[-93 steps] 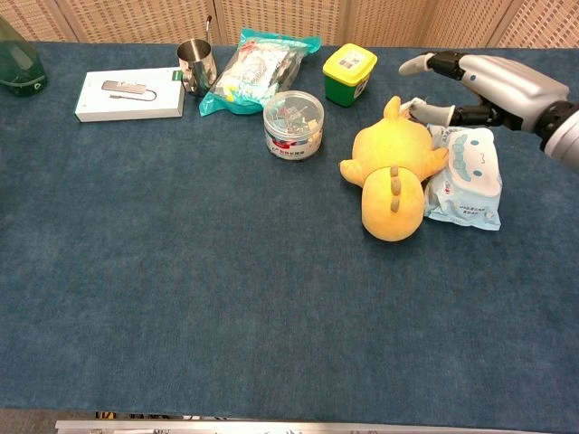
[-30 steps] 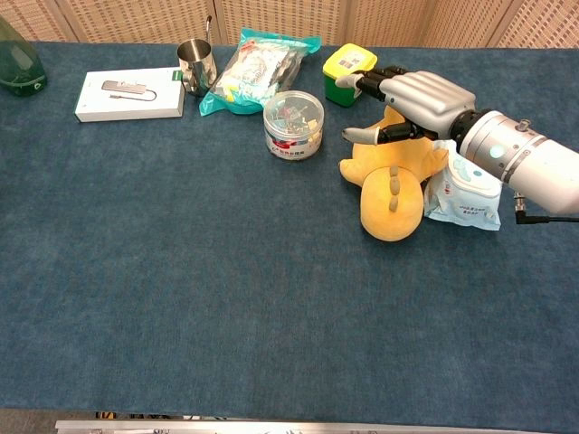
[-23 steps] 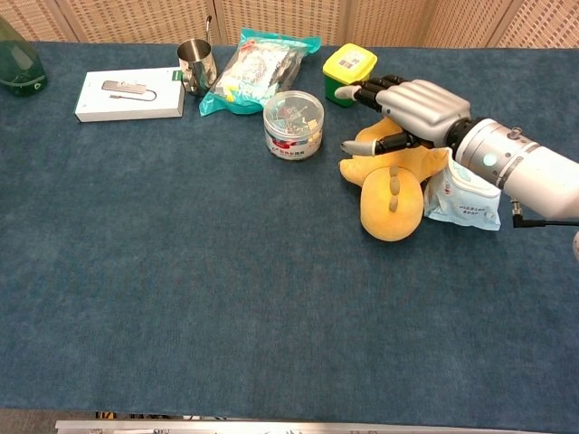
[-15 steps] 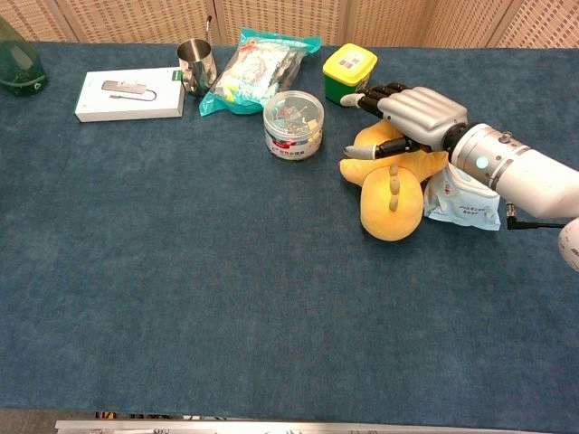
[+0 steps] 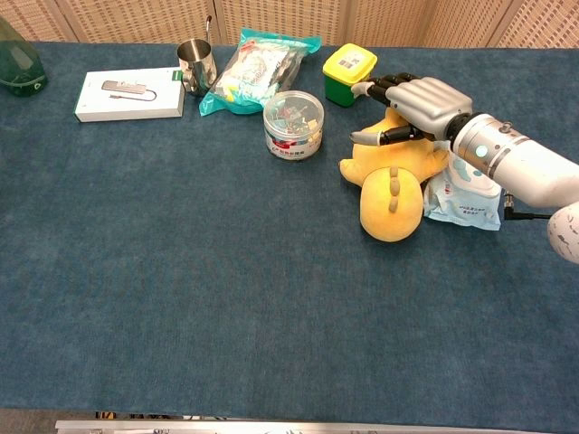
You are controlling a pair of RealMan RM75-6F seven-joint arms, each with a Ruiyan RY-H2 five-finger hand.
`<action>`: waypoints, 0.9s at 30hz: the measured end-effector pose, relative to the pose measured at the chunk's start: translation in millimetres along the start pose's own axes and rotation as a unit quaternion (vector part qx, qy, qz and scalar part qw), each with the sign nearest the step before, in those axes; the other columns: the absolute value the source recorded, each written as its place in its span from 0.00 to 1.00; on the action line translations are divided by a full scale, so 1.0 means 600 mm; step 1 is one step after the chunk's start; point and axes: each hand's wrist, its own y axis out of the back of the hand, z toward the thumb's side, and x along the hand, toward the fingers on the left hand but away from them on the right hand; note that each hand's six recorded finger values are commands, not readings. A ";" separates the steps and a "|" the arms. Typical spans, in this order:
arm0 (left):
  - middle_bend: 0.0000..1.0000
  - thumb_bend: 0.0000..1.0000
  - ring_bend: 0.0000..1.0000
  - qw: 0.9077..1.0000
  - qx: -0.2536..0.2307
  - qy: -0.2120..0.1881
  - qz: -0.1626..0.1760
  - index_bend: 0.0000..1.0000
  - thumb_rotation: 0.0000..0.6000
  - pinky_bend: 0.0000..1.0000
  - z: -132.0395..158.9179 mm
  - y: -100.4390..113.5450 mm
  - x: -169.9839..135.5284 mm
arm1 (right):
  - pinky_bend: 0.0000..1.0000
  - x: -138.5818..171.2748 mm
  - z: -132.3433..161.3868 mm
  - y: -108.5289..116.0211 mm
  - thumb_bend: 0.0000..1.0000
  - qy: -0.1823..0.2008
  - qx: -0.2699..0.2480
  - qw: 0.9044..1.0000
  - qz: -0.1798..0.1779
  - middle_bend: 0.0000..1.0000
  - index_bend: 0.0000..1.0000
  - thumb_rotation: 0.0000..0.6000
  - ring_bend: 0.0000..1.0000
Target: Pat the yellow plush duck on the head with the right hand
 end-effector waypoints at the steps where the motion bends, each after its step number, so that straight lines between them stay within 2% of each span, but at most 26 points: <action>1: 0.15 0.14 0.15 1.000 0.000 0.000 0.000 0.11 0.98 0.05 0.000 0.000 0.000 | 0.00 0.002 0.000 0.004 0.00 0.001 -0.002 1.000 -0.003 0.06 0.02 0.05 0.00; 8: 0.15 0.14 0.15 1.000 -0.003 -0.001 0.002 0.11 0.98 0.05 0.001 0.002 0.000 | 0.00 0.019 0.017 0.025 0.00 0.019 -0.017 0.999 -0.020 0.06 0.02 0.05 0.00; 15: 0.15 0.14 0.15 1.000 -0.003 -0.002 0.002 0.11 0.98 0.05 0.001 0.003 -0.002 | 0.00 0.030 0.039 0.015 0.00 0.039 -0.016 0.999 -0.011 0.06 0.02 0.05 0.00; 27: 0.15 0.14 0.15 1.000 -0.003 0.000 0.002 0.11 0.98 0.05 -0.003 0.003 -0.002 | 0.00 0.009 0.014 -0.015 0.00 0.011 0.006 1.000 0.012 0.06 0.02 0.05 0.00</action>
